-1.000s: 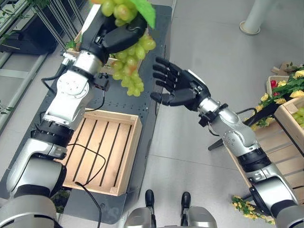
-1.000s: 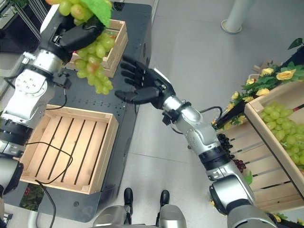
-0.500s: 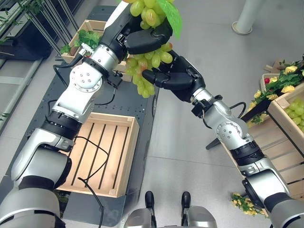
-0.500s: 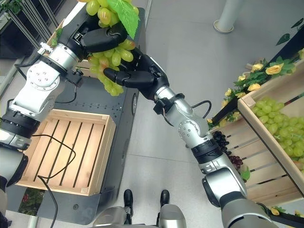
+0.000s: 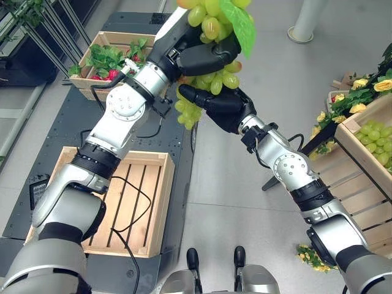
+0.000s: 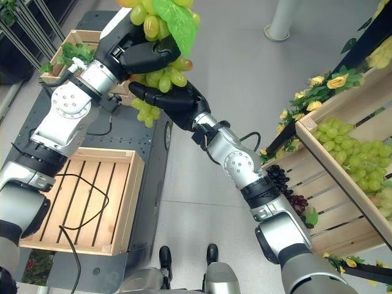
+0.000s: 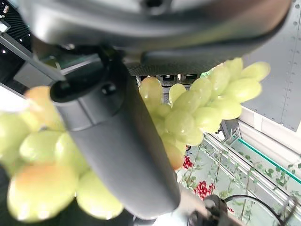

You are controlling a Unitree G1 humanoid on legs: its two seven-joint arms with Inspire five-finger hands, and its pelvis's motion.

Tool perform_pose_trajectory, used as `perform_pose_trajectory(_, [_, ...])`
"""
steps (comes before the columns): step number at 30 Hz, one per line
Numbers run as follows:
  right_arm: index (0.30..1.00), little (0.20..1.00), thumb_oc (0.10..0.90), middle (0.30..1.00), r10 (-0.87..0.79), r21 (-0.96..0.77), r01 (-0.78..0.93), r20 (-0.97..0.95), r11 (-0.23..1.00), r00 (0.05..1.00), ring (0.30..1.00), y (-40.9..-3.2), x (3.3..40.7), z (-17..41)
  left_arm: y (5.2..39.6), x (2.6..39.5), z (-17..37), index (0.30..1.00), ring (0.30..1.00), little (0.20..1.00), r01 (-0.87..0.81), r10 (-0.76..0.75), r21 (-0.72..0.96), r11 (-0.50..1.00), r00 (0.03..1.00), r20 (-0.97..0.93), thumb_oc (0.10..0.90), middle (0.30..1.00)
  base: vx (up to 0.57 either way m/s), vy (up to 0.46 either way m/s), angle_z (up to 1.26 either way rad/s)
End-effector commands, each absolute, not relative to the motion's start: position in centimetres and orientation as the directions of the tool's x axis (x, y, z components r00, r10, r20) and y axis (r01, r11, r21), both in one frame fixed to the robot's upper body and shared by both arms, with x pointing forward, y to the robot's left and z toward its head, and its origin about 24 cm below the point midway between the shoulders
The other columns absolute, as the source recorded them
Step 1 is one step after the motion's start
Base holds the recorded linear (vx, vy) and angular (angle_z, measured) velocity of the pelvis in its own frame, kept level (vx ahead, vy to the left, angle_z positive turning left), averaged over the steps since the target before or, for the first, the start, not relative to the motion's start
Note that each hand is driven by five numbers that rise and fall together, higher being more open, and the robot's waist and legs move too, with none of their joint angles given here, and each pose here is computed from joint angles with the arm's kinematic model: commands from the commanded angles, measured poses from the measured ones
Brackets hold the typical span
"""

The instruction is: Pick up the fruits from the basket on one side to the basket on the other side

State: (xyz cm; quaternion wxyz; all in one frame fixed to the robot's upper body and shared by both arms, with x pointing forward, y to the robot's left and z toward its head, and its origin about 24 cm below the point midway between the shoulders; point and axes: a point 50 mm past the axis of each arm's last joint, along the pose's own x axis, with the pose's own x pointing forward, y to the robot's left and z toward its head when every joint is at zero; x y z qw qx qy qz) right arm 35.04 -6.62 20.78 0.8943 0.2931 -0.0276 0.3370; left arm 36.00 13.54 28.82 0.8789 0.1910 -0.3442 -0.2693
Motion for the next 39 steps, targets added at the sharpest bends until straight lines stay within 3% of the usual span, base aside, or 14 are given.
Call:
perform_pose_trajectory(1, [0.9, 0.9, 0.8, 0.9, 0.518, 0.651, -0.567, 0.298, 0.504, 0.802, 0.9, -4.8, 35.8, 20.0, 12.0, 36.3, 29.2, 0.3, 0.3, 0.3, 0.437, -0.571, 0.375, 0.818, 0.532, 0.625, 0.4, 0.3, 0.0, 0.0, 0.0])
perform_pose_trajectory(10, [0.9, 0.9, 0.8, 0.9, 0.52, 0.641, -0.627, 0.386, 0.442, 0.762, 0.9, -3.8, 35.7, 21.4, 11.5, 36.8, 27.0, 0.3, 0.3, 0.3, 0.515, -0.596, 0.322, 0.794, 0.557, 0.578, 0.4, 0.3, 0.0, 0.0, 0.0])
perform_pose_trajectory(11, [0.636, 0.636, 0.624, 0.636, 0.514, 0.641, -0.623, 0.386, 0.448, 0.766, 0.636, -3.9, 35.8, 21.4, 11.6, 36.9, 26.7, 0.3, 0.3, 0.3, 0.515, -0.594, 0.318, 0.796, 0.562, 0.576, 0.4, 0.3, 0.0, 0.0, 0.0])
perform_pose_trajectory(12, [0.3, 0.3, 0.4, 0.3, 0.512, 0.641, -0.621, 0.384, 0.45, 0.768, 0.3, -4.0, 35.9, 21.4, 11.7, 36.9, 26.6, 0.3, 0.3, 0.3, 0.513, -0.589, 0.313, 0.8, 0.566, 0.577, 0.4, 0.3, 0.0, 0.0, 0.0])
perform_pose_trajectory(18, [0.3, 0.3, 0.4, 0.3, 0.483, 0.647, -0.596, 0.374, 0.476, 0.792, 0.3, -4.3, 36.2, 21.2, 12.6, 37.4, 26.6, 0.3, 0.3, 0.3, 0.432, -0.503, 0.27, 0.86, 0.632, 0.59, 0.4, 0.3, 0.0, 0.0, 0.0])
perform_pose_trajectory(19, [0.3, 0.3, 0.4, 0.3, 0.477, 0.642, -0.593, 0.374, 0.486, 0.795, 0.3, -4.4, 36.3, 21.2, 13.1, 37.7, 26.3, 0.476, 0.476, 0.476, 0.388, -0.455, 0.246, 0.888, 0.672, 0.584, 0.518, 0.476, 0.0, 0.0, 0.0])
perform_pose_trajectory(20, [0.3, 0.3, 0.4, 0.3, 0.475, 0.641, -0.592, 0.374, 0.488, 0.796, 0.3, -4.4, 36.3, 21.2, 13.3, 37.9, 26.1, 0.587, 0.587, 0.587, 0.373, -0.436, 0.234, 0.898, 0.688, 0.58, 0.591, 0.587, 0.0, 0.0, 0.0])
perform_pose_trajectory(21, [0.3, 0.3, 0.4, 0.3, 0.474, 0.642, -0.592, 0.374, 0.488, 0.797, 0.3, -4.4, 36.3, 21.2, 13.5, 37.9, 26.0, 0.629, 0.629, 0.629, 0.359, -0.422, 0.227, 0.905, 0.7, 0.576, 0.62, 0.629, 0.0, 0.0, 0.0])
perform_pose_trajectory(22, [0.3, 0.3, 0.4, 0.3, 0.473, 0.646, -0.587, 0.37, 0.488, 0.8, 0.3, -4.4, 36.3, 21.1, 14.0, 38.2, 25.5, 0.771, 0.771, 0.771, 0.309, -0.379, 0.22, 0.925, 0.734, 0.564, 0.714, 0.771, 0.0, 0.0, 0.0])
perform_pose_trajectory(23, [0.3, 0.3, 0.4, 0.3, 0.471, 0.648, -0.584, 0.368, 0.489, 0.802, 0.3, -4.4, 36.3, 21.1, 14.1, 38.3, 25.3, 0.811, 0.811, 0.811, 0.294, -0.365, 0.216, 0.931, 0.745, 0.558, 0.74, 0.811, 0.0, 0.0, 0.0])
perform_pose_trajectory(24, [0.3, 0.3, 0.4, 0.3, 0.465, 0.651, -0.578, 0.365, 0.491, 0.806, 0.3, -4.5, 36.3, 21.1, 14.5, 38.5, 25.0, 0.9, 0.9, 0.9, 0.272, -0.341, 0.206, 0.94, 0.765, 0.546, 0.8, 0.9, 0.0, 0.0, 0.0])
perform_pose_trajectory(30, [0.3, 0.3, 0.4, 0.3, 0.405, 0.686, -0.521, 0.343, 0.507, 0.847, 0.3, -5.2, 36.3, 20.5, 16.5, 39.2, 23.1, 0.9, 0.9, 0.9, 0.131, -0.218, 0.21, 0.969, 0.856, 0.47, 0.8, 0.9, 0.0, -0.001, -0.01])
perform_pose_trajectory(39, [0.3, 0.3, 0.4, 0.3, 0.307, 0.677, -0.412, 0.278, 0.61, 0.91, 0.3, -7.8, 36.6, 18.5, 19.4, 39.1, 22.2, 0.9, 0.9, 0.9, -0.051, -0.024, 0.146, 0.988, 0.88, 0.474, 0.8, 0.9, 0.0, 0.008, -0.07])
